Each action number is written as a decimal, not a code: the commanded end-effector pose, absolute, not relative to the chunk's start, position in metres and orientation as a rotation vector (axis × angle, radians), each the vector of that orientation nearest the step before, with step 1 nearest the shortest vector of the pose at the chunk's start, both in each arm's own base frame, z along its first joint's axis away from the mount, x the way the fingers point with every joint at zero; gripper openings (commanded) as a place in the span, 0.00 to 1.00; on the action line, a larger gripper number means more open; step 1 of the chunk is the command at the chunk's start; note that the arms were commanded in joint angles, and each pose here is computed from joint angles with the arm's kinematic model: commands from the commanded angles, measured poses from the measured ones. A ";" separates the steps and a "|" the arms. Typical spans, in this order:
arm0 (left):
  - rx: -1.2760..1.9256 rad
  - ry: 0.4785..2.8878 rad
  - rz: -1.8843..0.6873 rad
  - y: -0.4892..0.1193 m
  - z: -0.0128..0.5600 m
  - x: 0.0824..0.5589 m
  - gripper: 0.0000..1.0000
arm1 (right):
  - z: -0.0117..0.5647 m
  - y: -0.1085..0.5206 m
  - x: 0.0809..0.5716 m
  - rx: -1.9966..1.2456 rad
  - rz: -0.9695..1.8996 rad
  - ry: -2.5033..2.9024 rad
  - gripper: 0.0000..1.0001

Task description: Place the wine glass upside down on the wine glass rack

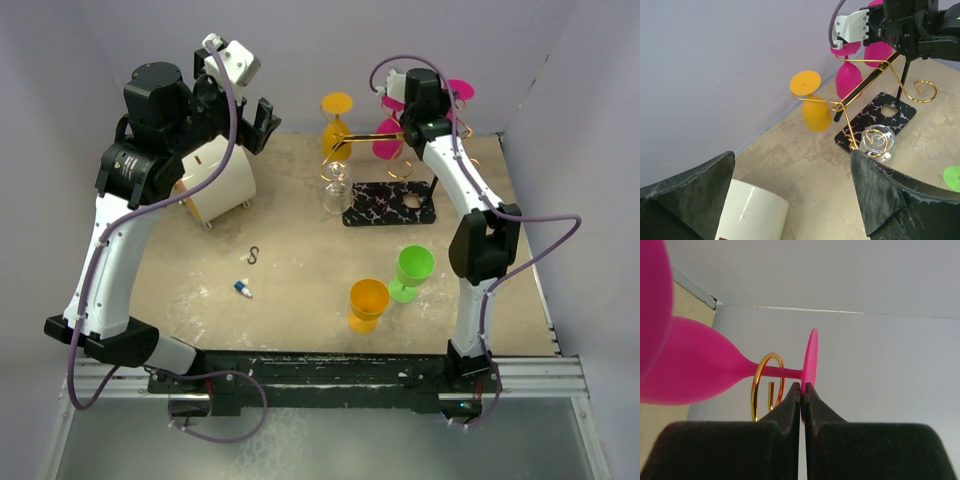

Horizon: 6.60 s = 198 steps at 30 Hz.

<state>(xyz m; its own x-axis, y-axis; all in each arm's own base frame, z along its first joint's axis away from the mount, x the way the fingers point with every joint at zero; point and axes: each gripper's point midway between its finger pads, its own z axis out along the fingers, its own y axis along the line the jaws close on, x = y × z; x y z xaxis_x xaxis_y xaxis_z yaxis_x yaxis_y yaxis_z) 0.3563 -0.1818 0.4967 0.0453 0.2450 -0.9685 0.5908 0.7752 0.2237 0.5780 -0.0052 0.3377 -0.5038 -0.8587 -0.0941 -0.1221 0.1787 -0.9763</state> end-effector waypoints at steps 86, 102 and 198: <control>0.748 1.514 -0.350 -0.184 0.478 0.351 0.99 | 0.384 -0.015 0.441 -0.695 -0.874 1.893 0.48; 0.794 1.564 -0.353 -0.187 0.448 0.355 0.99 | 0.317 0.096 0.282 -1.300 0.105 1.832 0.67; 0.679 1.659 -1.310 -0.301 0.428 0.332 0.68 | 0.517 0.168 0.288 -0.973 0.478 1.305 0.00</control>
